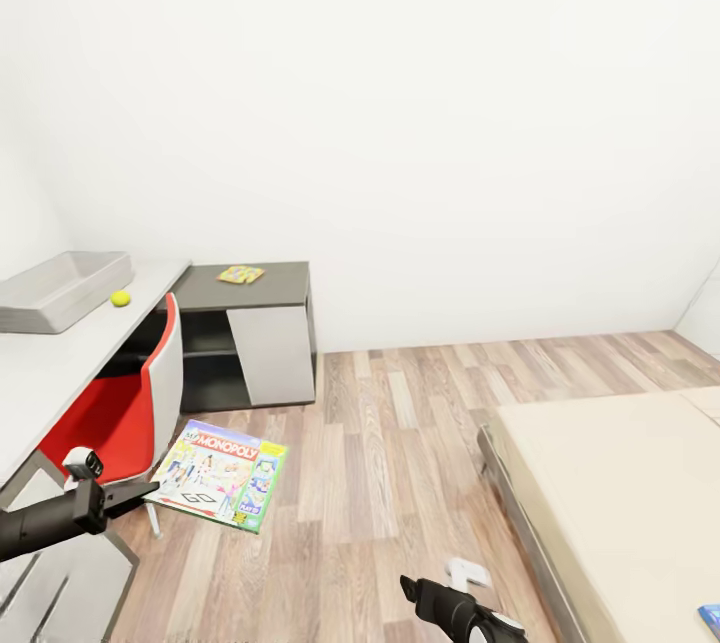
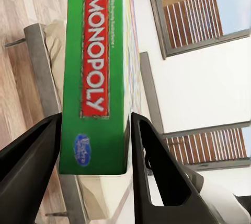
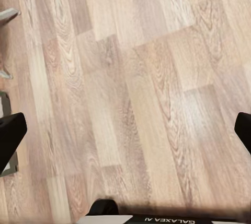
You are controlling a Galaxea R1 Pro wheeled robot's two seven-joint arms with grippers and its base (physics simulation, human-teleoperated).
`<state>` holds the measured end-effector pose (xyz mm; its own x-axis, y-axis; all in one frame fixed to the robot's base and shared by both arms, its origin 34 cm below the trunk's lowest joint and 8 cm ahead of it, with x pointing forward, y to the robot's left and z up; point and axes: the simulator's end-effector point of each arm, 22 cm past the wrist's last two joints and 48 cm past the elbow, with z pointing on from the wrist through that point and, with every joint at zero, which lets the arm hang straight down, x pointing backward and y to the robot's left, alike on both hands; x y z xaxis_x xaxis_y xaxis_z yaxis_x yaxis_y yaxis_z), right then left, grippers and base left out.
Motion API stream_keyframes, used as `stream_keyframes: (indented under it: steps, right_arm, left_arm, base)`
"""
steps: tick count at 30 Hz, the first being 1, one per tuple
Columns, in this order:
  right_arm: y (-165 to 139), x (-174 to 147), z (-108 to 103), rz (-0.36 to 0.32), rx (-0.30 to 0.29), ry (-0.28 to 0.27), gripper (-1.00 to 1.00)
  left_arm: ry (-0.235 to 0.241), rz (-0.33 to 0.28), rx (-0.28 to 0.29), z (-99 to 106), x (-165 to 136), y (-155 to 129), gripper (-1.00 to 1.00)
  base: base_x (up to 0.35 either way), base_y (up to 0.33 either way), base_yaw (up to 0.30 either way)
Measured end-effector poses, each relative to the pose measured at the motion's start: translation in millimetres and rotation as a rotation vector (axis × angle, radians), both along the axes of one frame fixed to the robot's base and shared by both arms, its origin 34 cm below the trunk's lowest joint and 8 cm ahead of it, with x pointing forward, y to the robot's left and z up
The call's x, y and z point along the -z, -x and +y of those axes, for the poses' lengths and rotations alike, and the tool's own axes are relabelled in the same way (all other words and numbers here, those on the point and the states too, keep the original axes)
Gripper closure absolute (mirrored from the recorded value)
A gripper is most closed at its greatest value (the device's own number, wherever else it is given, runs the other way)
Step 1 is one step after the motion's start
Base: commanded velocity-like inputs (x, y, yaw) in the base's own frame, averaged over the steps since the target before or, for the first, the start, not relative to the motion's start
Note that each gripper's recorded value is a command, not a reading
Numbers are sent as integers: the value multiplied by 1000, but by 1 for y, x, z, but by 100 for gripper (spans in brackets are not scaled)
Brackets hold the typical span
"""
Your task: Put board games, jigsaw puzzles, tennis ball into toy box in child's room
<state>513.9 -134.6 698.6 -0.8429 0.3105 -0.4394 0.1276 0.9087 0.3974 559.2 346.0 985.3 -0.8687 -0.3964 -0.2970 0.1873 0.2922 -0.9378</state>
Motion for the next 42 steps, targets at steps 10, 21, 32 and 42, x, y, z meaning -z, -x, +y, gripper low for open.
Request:
stream_keyframes:
  steps: [10,21,32,42]
  right_arm:
    - [0,0,0,-1,1,-1,-100]
    - [-4,-3,-2,-23,6,4,-100]
    - [-4,-3,-1,-24,6,2,-100]
    - [-6,-4,-1,-27,7,-2,-100]
  left_arm:
    - [4,0,1,-2,0,0,100]
    - [8,-1,2,-4,0,0,100]
    - [6,-1,2,-3,0,0,100]
    - [7,-2,2,-3,0,0,100]
  base:
    - [249,-14,289]
    - [310,-67,-16]
    - [321,-2,-26]
    - [323,0,0]
